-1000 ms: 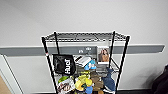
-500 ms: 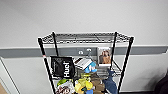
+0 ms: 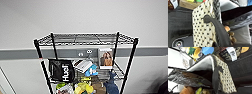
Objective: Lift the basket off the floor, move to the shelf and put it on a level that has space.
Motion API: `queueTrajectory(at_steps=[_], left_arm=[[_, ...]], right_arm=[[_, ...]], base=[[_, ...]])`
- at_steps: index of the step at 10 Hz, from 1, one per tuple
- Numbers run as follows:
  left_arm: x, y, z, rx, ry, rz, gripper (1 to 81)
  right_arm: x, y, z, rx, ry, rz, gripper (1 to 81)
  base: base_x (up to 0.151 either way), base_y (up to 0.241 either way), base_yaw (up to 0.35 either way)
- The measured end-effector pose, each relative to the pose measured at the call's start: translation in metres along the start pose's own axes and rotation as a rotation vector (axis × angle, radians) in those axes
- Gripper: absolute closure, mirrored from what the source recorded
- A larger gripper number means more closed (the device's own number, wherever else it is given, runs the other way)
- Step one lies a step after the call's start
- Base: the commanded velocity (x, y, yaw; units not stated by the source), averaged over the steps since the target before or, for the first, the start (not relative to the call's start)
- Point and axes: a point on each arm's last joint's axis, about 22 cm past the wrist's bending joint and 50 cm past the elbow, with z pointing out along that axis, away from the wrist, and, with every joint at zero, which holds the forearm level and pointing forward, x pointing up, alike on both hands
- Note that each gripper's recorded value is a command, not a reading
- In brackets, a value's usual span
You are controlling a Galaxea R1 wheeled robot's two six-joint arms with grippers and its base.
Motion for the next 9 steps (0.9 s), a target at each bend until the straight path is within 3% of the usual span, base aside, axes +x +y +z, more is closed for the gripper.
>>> queueTrajectory(at_steps=[4,9], left_arm=[[0.0008,0.0012,0.0010,-0.001,0.002,0.003,81.1],[-0.0019,0.0031,-0.0012,-0.007,-0.003,0.006,81.1]], right_arm=[[0.0003,-0.0002,0.0003,0.000,0.001,0.000,81.1],[-0.0029,-0.0053,-0.0027,0.013,-0.006,-0.001,81.1]], base=[[0.096,0.000,0.000],[0.000,0.000,0.000]])
